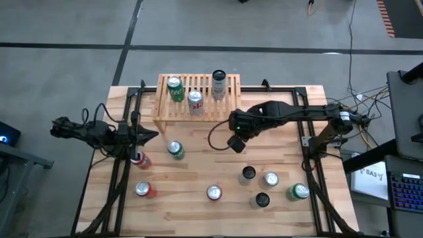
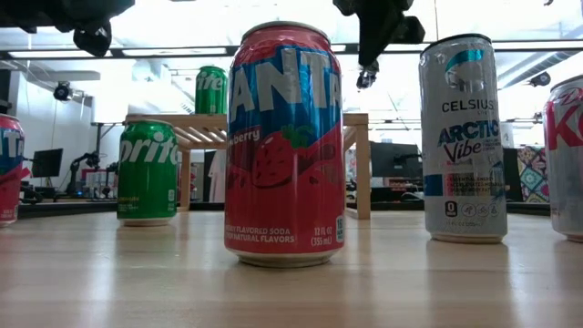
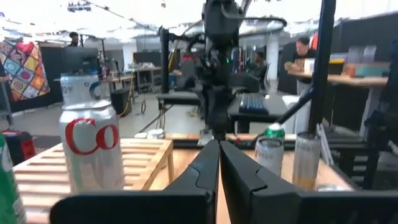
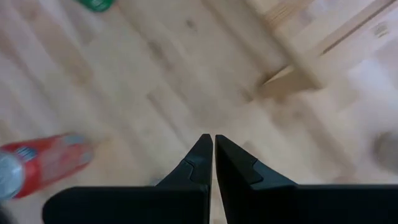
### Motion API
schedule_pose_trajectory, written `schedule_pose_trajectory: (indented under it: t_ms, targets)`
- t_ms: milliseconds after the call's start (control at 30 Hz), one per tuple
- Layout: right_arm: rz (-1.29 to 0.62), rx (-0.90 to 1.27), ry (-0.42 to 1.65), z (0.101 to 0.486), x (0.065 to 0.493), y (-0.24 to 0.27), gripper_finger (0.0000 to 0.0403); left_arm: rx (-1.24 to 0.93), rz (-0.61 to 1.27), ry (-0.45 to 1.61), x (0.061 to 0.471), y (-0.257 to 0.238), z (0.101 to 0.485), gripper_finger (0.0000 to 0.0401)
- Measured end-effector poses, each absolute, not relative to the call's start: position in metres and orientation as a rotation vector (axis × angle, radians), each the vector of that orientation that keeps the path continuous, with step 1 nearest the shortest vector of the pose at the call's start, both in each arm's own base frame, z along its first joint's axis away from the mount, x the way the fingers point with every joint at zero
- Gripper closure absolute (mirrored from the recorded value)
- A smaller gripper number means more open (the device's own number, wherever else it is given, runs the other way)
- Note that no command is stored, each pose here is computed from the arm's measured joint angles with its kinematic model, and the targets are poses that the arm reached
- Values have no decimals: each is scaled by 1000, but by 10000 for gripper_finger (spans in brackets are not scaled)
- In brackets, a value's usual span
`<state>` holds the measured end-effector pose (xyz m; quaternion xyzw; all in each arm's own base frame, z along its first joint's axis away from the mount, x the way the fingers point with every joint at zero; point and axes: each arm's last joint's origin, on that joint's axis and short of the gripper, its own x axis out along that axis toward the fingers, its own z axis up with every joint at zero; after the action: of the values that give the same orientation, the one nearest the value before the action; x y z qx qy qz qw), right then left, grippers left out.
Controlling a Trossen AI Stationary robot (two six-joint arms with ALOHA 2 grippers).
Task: Place canned beverage on shelf
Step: Put the bottom green soda can on the shelf
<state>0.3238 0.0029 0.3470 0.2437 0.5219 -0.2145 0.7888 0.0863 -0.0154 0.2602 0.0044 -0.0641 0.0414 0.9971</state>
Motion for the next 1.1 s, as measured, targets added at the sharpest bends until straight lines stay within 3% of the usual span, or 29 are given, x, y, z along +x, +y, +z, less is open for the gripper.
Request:
schedule_pose_trajectory:
  t_ms: [167, 600, 933, 1100]
  targets:
    - [-410, 611, 1150, 347, 323, 20, 394, 36, -10, -199, 96, -21, 262, 401]
    - [-290, 660, 1250, 346, 314, 66, 394, 75, 0, -158, 119, -28, 268, 401]
    - [-260, 315, 865, 360, 344, 51, 394, 161, 218, -101, 124, -24, 266, 401]
    - [-348, 137, 571, 378, 363, 41, 394, 203, 248, -89, 124, -23, 266, 401]
